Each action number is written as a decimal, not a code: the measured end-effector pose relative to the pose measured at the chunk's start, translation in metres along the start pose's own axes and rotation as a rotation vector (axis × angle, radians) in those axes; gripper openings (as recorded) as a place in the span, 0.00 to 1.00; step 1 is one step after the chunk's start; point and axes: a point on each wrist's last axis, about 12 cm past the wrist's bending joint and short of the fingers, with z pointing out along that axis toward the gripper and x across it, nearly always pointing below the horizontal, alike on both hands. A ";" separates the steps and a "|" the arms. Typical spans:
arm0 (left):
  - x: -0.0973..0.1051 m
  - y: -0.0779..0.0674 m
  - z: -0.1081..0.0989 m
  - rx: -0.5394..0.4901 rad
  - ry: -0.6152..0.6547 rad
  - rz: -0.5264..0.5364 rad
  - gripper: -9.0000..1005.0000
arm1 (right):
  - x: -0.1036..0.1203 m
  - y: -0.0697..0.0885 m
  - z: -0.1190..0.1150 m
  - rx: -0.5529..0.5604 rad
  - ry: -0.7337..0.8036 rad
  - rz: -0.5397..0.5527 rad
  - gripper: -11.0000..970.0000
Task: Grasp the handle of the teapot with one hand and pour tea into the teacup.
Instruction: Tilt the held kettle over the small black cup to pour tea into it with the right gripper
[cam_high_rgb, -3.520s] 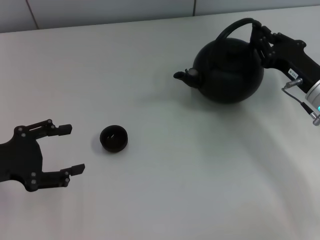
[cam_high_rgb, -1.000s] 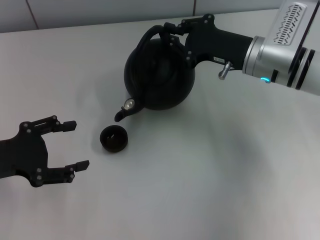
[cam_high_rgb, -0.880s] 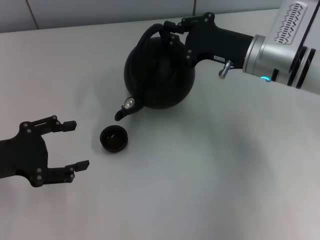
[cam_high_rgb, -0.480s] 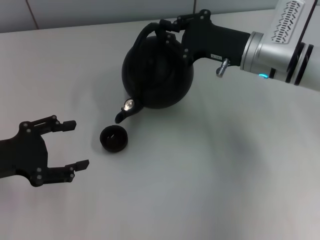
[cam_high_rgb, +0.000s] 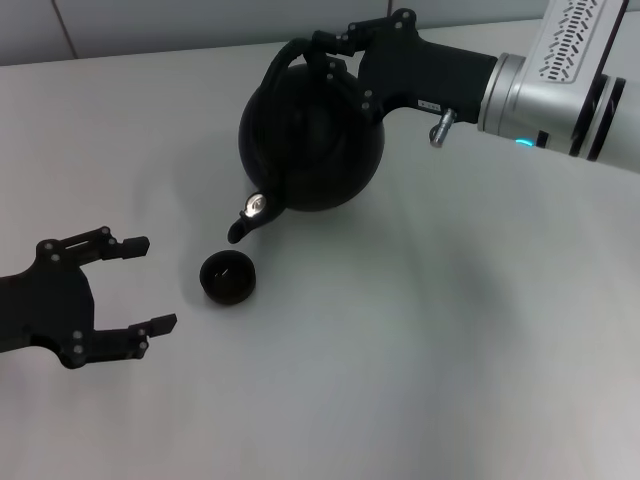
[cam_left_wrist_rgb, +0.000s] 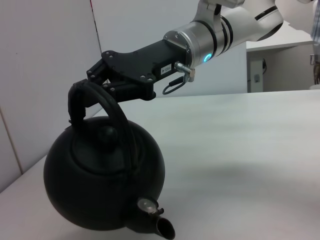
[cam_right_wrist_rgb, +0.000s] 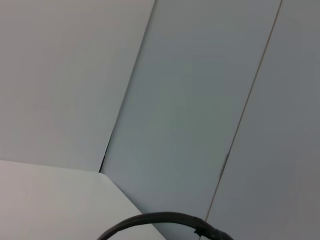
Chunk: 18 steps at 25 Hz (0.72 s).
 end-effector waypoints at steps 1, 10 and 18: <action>0.000 0.000 0.000 -0.001 0.000 0.000 0.84 | 0.000 0.000 0.000 0.000 -0.001 -0.002 0.14; -0.001 0.001 0.002 -0.003 -0.002 0.006 0.84 | -0.003 0.002 0.003 -0.026 0.005 -0.044 0.13; -0.002 0.002 0.004 -0.008 -0.003 0.006 0.84 | -0.005 0.001 0.004 -0.028 0.002 -0.078 0.13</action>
